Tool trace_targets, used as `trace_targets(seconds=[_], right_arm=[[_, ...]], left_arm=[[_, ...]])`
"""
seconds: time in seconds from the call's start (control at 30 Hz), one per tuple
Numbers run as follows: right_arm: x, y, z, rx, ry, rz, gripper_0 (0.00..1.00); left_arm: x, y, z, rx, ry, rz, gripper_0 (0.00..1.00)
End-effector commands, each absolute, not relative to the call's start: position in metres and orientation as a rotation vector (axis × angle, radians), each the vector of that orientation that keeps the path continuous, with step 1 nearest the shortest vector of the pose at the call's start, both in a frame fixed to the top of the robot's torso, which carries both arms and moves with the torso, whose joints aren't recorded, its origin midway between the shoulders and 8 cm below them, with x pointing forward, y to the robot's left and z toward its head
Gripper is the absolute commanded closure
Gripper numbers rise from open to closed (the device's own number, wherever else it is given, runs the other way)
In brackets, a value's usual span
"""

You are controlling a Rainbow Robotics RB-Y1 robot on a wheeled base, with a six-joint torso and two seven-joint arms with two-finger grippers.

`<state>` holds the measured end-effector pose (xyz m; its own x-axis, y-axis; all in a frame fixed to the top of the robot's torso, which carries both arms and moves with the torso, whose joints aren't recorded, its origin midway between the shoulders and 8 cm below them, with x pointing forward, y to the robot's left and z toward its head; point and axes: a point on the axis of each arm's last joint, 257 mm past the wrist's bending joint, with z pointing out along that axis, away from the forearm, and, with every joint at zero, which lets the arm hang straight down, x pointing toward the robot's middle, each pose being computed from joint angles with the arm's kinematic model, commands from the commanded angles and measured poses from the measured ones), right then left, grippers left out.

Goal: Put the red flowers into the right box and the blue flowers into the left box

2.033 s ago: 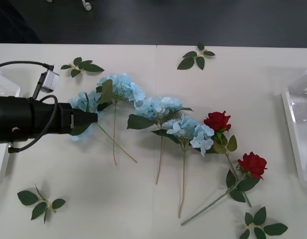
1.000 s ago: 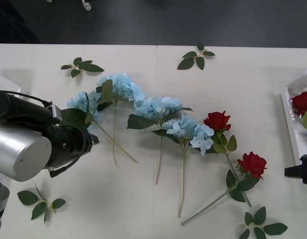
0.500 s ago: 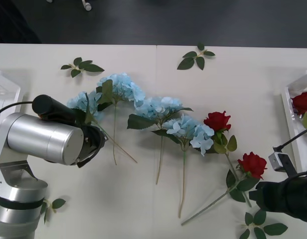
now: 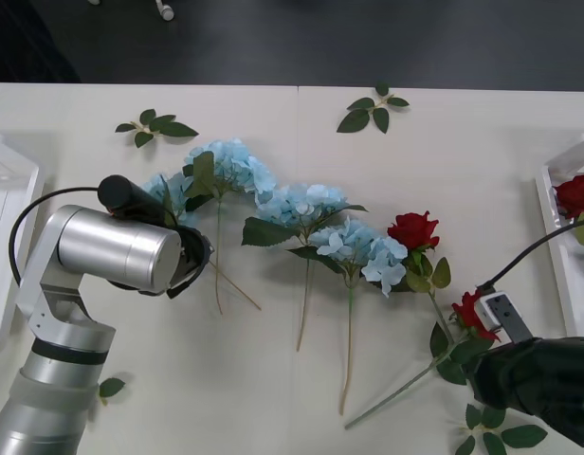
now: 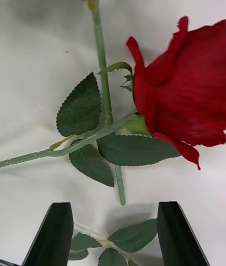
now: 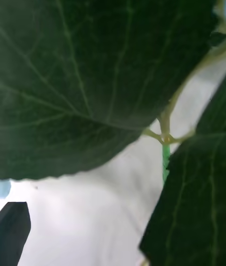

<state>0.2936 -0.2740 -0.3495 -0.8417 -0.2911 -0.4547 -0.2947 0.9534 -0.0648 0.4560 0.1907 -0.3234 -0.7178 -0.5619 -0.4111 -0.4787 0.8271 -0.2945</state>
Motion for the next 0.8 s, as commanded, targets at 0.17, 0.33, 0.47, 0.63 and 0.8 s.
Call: trace_targets(seconds=[0.17,0.33,0.47,0.63,0.8], right_arm=[[0.298,-0.262,-0.369,-0.577,2.572,-0.041,0.49],[0.302,-0.259,-0.383,-0.599,2.561,-0.068,0.49],[0.307,-0.259,-0.388,-0.603,2.554,-0.081,0.49],[0.315,-0.26,-0.392,-0.614,2.535,-0.084,0.49],[0.323,-0.263,-0.402,-0.639,2.516,-0.093,0.49]], left_arm=[[0.47,0.18,-0.319,-0.744,2.5,-0.206,0.0],[0.469,0.175,-0.322,-0.727,2.506,-0.199,0.0],[0.468,0.171,-0.328,-0.711,2.524,-0.181,0.0],[0.466,0.167,-0.331,-0.698,2.534,-0.174,0.0],[0.464,0.166,-0.337,-0.688,2.547,-0.154,0.0]])
